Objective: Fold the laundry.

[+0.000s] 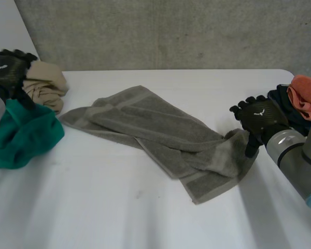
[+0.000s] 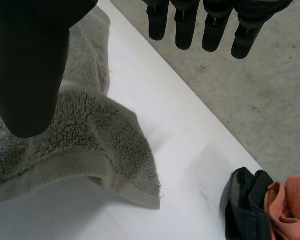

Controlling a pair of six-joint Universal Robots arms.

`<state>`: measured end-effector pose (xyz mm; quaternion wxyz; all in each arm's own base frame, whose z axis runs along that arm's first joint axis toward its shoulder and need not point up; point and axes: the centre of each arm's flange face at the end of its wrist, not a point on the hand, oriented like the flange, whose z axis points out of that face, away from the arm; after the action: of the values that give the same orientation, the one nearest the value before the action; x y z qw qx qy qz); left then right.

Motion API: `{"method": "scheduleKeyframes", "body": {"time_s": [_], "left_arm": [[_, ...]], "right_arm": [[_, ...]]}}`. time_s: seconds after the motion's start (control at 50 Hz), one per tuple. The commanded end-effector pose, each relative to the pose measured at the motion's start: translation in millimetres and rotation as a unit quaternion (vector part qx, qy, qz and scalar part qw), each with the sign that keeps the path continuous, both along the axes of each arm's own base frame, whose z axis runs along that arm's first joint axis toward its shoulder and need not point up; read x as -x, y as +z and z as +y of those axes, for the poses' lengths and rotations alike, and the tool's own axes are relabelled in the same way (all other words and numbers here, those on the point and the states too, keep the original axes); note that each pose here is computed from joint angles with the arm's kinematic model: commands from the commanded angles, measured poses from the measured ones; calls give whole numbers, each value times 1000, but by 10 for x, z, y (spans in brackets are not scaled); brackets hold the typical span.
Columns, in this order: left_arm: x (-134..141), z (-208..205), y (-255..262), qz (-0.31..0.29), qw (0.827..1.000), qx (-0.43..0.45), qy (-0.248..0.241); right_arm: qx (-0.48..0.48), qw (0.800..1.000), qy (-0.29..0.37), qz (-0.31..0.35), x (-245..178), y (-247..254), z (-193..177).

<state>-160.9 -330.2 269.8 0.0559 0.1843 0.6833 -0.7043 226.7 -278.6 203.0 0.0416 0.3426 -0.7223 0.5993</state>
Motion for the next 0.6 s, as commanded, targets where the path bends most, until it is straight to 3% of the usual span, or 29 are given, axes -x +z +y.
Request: {"method": "scheduleKeyframes", "body": {"time_s": [0.02,0.12,0.24,0.6], "left_arm": [[225,536,-168,5,997,-43,-61],[312,817,-247,38,993,-74,-81],[342,1002,-259,88,987,-100,-89],[238,958,-359,101,985,-124,-66]], "right_arm": [[-59,996,-20,-60,-129,218,179],[-119,986,-10,-117,-385,212,318],[-166,977,18,-135,-775,33,444],[-192,970,-8,-152,-1249,-694,502]]}}
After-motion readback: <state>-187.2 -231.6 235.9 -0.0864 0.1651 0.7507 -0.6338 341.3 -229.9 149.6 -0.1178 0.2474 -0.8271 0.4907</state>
